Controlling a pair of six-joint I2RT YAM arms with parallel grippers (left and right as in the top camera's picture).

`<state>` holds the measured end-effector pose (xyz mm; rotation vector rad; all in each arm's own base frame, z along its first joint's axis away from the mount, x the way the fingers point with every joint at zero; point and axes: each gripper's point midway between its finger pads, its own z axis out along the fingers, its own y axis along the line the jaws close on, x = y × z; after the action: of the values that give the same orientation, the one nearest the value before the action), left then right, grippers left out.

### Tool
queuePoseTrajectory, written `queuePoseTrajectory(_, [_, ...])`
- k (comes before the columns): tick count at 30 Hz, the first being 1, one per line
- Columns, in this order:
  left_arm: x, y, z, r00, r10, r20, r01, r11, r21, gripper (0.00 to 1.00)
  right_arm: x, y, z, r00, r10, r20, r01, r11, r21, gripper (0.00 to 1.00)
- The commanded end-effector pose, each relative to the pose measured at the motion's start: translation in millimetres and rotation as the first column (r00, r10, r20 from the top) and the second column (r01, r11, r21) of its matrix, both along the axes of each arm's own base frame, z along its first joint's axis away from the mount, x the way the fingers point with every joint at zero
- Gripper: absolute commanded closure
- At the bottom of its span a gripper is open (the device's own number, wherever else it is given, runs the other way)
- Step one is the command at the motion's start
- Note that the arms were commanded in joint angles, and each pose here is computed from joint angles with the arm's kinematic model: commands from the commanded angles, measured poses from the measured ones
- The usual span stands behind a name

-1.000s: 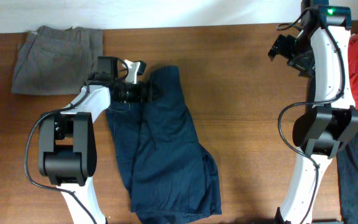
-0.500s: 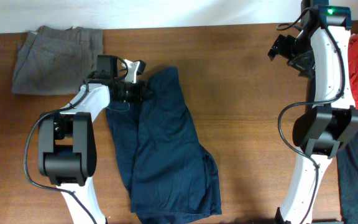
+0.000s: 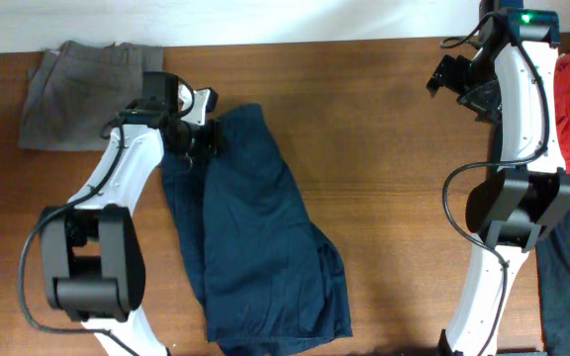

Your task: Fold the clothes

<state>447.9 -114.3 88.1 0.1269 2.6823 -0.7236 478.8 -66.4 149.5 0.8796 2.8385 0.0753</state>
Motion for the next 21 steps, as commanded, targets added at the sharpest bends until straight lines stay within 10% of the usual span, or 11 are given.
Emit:
queuePoseTrajectory(1, [6,14,20,0.997,0.071,0.035,-0.072,0.996,0.057,0.99,-1,0,19,0.999,-0.004,0.04,0.005,1.0,-0.007,0.01])
queuePoseTrajectory(21, [-21,66,47,0.933,0.36,-0.016,-0.316,0.839,0.443,0.99,-1,0,19,0.999,-0.004,0.04,0.004,1.0,-0.007,0.01])
